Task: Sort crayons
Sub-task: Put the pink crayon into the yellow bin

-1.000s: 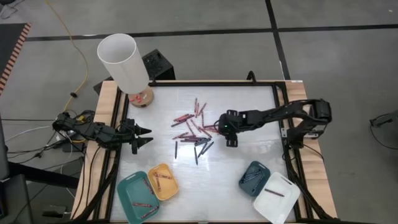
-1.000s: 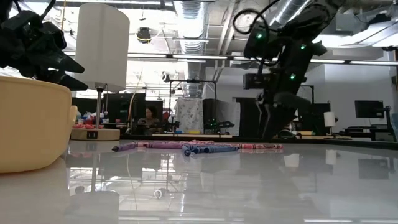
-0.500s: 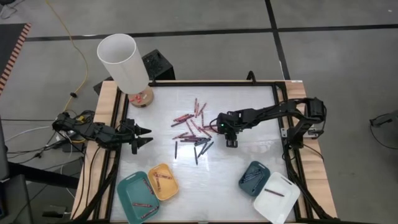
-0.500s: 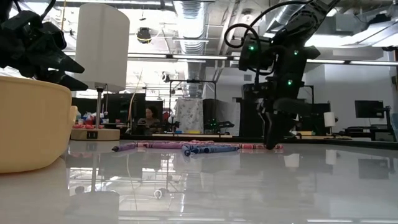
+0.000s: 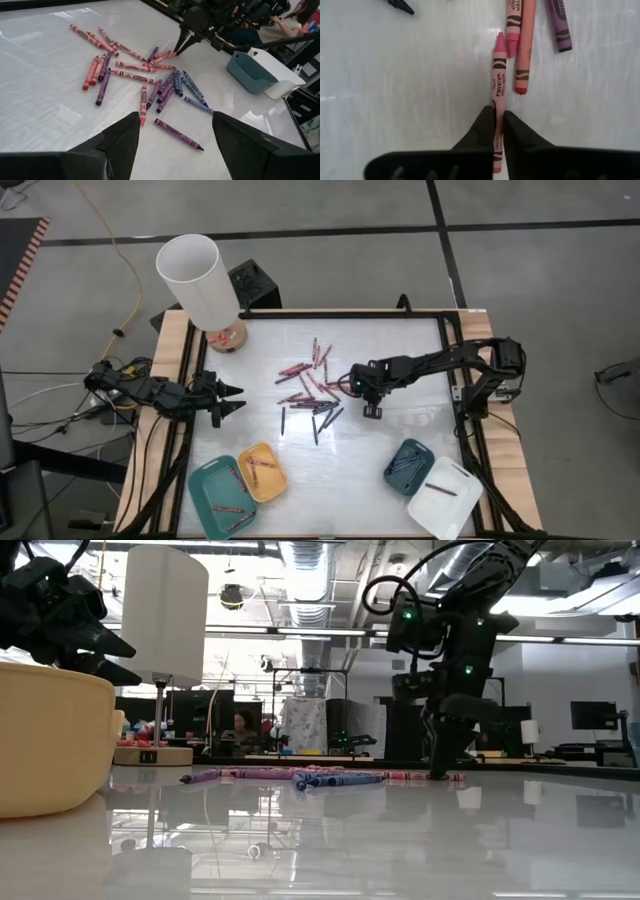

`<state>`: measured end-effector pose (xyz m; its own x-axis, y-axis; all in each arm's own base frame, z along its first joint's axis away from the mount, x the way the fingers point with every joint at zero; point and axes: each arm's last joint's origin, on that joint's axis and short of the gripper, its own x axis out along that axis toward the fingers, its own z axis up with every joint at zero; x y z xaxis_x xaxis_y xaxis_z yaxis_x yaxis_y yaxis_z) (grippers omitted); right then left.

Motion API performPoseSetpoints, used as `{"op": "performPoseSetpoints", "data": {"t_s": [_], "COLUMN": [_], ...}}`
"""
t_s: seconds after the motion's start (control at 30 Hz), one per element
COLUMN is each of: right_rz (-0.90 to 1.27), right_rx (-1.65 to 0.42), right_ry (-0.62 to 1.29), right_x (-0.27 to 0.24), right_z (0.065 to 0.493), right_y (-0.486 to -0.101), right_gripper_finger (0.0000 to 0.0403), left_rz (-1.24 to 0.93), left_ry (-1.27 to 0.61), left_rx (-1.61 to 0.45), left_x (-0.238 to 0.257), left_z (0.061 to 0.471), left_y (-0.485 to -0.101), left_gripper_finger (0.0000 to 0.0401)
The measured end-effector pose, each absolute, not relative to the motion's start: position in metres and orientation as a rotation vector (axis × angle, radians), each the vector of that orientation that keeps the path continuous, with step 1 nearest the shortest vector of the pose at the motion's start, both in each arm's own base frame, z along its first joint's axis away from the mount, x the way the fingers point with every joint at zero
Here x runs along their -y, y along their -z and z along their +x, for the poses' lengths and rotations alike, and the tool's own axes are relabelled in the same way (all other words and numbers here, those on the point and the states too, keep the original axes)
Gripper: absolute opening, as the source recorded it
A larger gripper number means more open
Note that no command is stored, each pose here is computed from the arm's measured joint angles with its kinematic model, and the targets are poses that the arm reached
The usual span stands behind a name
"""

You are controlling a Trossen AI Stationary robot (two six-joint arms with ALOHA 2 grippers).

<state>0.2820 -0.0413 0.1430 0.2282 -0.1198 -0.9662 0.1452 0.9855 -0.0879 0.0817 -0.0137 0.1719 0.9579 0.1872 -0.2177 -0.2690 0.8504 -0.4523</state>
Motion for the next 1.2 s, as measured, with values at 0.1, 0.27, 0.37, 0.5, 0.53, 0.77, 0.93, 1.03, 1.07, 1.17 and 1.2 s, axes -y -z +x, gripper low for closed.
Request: {"op": "performPoseSetpoints", "data": {"t_s": [0.1,0.27,0.37,0.5,0.53,0.77,0.93,1.03,1.07,1.17,1.2], "right_rz": [0.023,0.016,-0.005,-0.024,-0.026,-0.064,-0.119,-0.138,-0.135,-0.125,-0.123], "right_rx": [-1.325,-1.303,-1.295,-1.295,-1.289,-1.159,-0.908,-0.739,-0.688,-0.562,-0.532], "right_ry": [0.179,0.179,0.173,0.149,0.144,0.1,0.008,-0.037,-0.047,-0.075,-0.084], "right_x": [0.035,0.026,0.021,0.013,0.011,-0.009,-0.037,-0.053,-0.058,-0.071,-0.075], "right_z": [0.283,0.291,0.298,0.308,0.311,0.333,0.354,0.365,0.367,0.376,0.378], "right_y": [-0.143,-0.152,-0.161,-0.182,-0.189,-0.233,-0.266,-0.279,-0.283,-0.289,-0.289], "right_gripper_finger": [0.0008,0.0005,0.0005,0.0005,0.0005,0.0005,0.0005,0.0005,0.0005,0.0005,0.0005], "left_rz": [-0.499,-0.5,-0.5,-0.5,-0.499,-0.499,-0.499,-0.5,-0.499,-0.499,-0.499], "left_ry": [-0.242,-0.241,-0.241,-0.241,-0.241,-0.242,-0.241,-0.242,-0.242,-0.242,-0.242], "left_rx": [-0.169,-0.168,-0.168,-0.169,-0.169,-0.169,-0.169,-0.169,-0.169,-0.169,-0.169], "left_x": [0.014,0.014,0.014,0.014,0.014,0.014,0.014,0.014,0.014,0.014,0.014], "left_z": [0.082,0.082,0.082,0.082,0.082,0.082,0.082,0.082,0.082,0.082,0.082], "left_y": [-0.172,-0.172,-0.172,-0.172,-0.172,-0.172,-0.172,-0.172,-0.172,-0.172,-0.172], "left_gripper_finger": [0.024,0.024,0.024,0.024,0.024,0.024,0.024,0.024,0.024,0.024,0.024]}}
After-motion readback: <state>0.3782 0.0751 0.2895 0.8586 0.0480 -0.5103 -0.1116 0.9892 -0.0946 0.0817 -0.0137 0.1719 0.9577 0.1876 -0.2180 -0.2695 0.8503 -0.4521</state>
